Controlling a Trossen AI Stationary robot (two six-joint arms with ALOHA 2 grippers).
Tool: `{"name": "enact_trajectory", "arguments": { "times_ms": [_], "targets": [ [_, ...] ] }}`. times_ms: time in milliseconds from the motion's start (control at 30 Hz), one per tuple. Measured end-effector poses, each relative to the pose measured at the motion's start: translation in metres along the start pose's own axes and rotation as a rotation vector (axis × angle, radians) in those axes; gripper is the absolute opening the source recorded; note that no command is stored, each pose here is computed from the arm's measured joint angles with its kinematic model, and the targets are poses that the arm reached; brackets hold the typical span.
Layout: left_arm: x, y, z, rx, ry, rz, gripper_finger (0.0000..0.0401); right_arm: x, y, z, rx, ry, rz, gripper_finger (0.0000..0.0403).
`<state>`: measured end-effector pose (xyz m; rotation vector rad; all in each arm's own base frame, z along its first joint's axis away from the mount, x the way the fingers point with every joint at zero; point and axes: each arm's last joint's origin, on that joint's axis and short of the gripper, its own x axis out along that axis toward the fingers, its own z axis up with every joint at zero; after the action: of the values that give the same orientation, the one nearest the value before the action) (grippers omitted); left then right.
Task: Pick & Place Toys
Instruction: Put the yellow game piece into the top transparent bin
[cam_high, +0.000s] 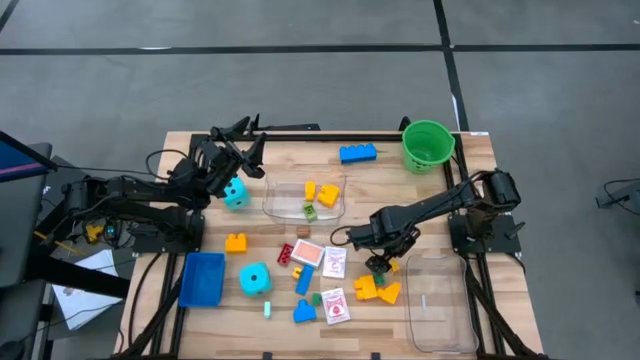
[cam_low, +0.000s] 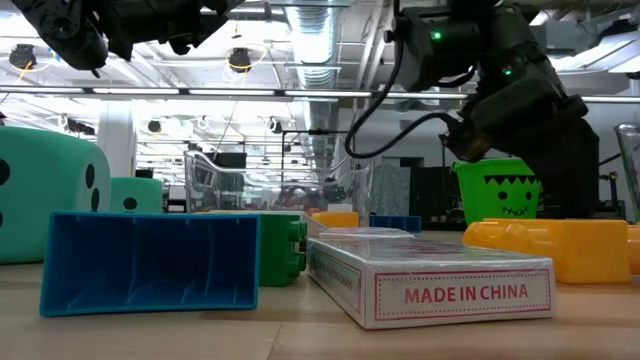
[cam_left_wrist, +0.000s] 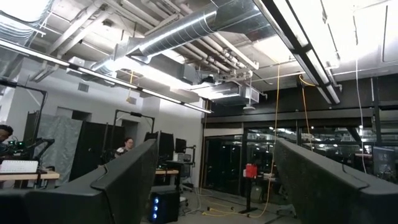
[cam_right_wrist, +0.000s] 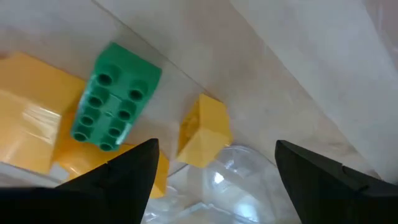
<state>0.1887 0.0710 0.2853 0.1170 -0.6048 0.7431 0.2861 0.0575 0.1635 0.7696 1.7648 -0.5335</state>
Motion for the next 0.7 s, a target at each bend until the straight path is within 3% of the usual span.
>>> {"name": "enact_trajectory", "arguments": {
  "times_ms": [700],
  "targets": [
    [0.0000,0.0000,0.0000,-0.001,0.000,0.000,0.0315,0.0076,0.0059,-0.0067,-0.004,-0.026,0.007,0.0285]
  ]
}}
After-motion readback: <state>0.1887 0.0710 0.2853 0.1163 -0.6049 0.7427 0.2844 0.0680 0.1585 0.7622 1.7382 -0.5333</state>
